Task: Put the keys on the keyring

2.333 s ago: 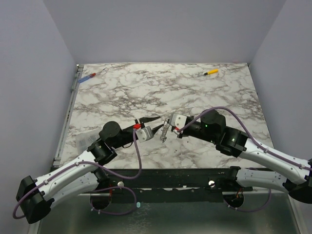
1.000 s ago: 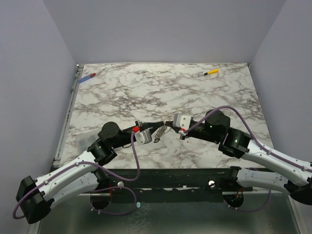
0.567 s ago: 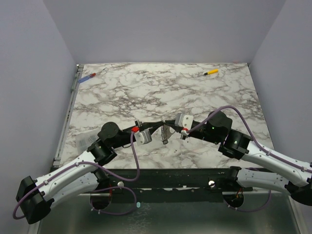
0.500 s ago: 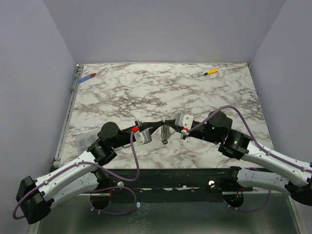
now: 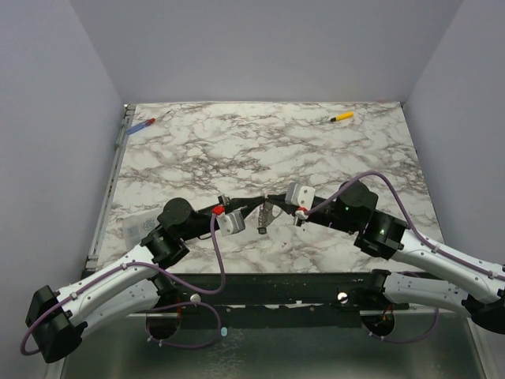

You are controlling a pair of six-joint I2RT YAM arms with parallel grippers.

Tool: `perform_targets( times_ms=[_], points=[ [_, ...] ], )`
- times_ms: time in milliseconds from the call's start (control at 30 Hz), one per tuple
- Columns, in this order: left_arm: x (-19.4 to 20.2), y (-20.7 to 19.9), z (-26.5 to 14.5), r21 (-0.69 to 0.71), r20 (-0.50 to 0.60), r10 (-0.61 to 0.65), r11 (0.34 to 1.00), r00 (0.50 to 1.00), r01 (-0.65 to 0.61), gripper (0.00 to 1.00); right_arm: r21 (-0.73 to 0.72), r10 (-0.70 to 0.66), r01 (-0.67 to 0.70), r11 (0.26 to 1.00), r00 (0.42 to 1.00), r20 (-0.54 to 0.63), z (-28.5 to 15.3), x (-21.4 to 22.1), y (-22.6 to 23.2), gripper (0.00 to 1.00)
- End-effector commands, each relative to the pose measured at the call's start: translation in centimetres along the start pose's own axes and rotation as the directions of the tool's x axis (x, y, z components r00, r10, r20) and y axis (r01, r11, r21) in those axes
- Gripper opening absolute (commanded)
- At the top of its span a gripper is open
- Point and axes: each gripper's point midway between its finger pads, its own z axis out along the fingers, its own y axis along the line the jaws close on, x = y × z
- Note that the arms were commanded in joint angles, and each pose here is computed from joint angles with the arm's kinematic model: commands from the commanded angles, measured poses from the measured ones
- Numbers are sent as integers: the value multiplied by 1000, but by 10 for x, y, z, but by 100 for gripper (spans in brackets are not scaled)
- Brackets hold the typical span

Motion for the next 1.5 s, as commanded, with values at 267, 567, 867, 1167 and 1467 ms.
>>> perform_targets(
  times_ms=[267,567,867,1167,1467],
  points=[
    [-2,-6,-2,20,11,7,1000,1000,-8,0,93,3,-7,996,999,36,-5,-10,-17,1],
    [-1,-7,-1,28,12,6,1000,1000,-7,0,77,45,-44,996,999,-20,1,3,-12,1],
    [0,-6,-2,22,9,8,1000,1000,-8,0,101,86,-75,992,990,-114,1,19,-15,1],
    [-1,-5,-2,17,10,9,1000,1000,-9,0,120,113,-95,988,981,-160,-4,28,-15,1],
    [-1,-5,-2,17,10,10,1000,1000,-10,0,133,130,-105,986,972,-198,-4,36,-15,1]
  ],
)
